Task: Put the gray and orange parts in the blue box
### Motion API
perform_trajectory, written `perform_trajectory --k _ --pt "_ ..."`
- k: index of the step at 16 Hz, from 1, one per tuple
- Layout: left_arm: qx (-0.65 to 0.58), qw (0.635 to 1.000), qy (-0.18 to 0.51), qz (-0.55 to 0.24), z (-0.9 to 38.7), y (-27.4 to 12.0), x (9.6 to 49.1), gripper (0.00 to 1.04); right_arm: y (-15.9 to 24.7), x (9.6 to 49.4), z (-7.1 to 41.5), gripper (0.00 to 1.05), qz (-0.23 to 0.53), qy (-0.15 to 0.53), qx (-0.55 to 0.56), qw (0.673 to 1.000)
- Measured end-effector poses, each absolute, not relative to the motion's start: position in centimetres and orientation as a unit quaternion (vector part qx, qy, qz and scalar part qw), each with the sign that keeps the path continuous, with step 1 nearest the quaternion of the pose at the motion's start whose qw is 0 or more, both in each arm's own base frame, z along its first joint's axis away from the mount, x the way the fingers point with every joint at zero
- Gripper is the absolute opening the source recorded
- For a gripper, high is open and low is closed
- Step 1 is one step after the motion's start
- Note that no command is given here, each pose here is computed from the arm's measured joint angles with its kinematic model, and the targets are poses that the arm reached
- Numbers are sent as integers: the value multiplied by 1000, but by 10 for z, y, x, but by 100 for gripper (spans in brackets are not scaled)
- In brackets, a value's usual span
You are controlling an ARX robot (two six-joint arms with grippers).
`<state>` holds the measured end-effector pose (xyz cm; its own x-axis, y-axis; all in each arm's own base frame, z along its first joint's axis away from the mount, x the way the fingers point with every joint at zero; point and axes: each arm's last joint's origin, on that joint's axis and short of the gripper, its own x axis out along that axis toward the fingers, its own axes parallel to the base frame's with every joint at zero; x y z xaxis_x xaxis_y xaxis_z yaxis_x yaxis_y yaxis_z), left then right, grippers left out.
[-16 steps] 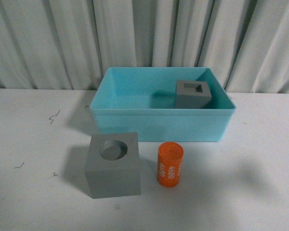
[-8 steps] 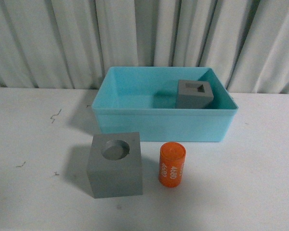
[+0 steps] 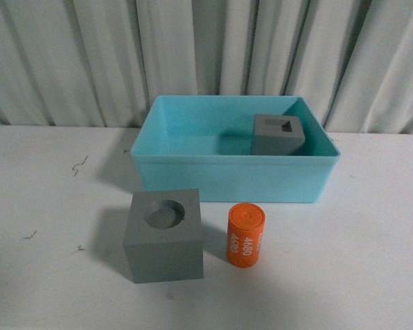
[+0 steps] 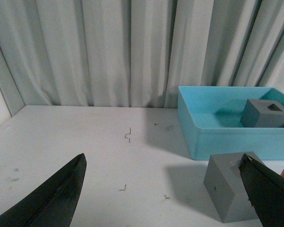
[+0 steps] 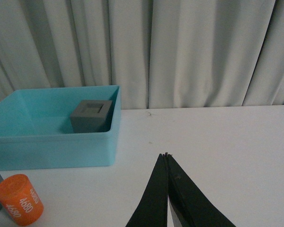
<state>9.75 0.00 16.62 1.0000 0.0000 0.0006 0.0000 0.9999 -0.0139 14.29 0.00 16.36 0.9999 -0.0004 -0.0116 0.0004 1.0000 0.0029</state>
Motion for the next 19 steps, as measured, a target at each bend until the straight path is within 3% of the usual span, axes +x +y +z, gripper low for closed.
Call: perform_trajectory --k 8,19 --pt "-7 1000 0 0 166 0 97 98 0 115 171 2 0 -8 1 1000" --pt "-7 1000 0 0 166 0 97 98 0 108 170 2 0 -7 1 1000"
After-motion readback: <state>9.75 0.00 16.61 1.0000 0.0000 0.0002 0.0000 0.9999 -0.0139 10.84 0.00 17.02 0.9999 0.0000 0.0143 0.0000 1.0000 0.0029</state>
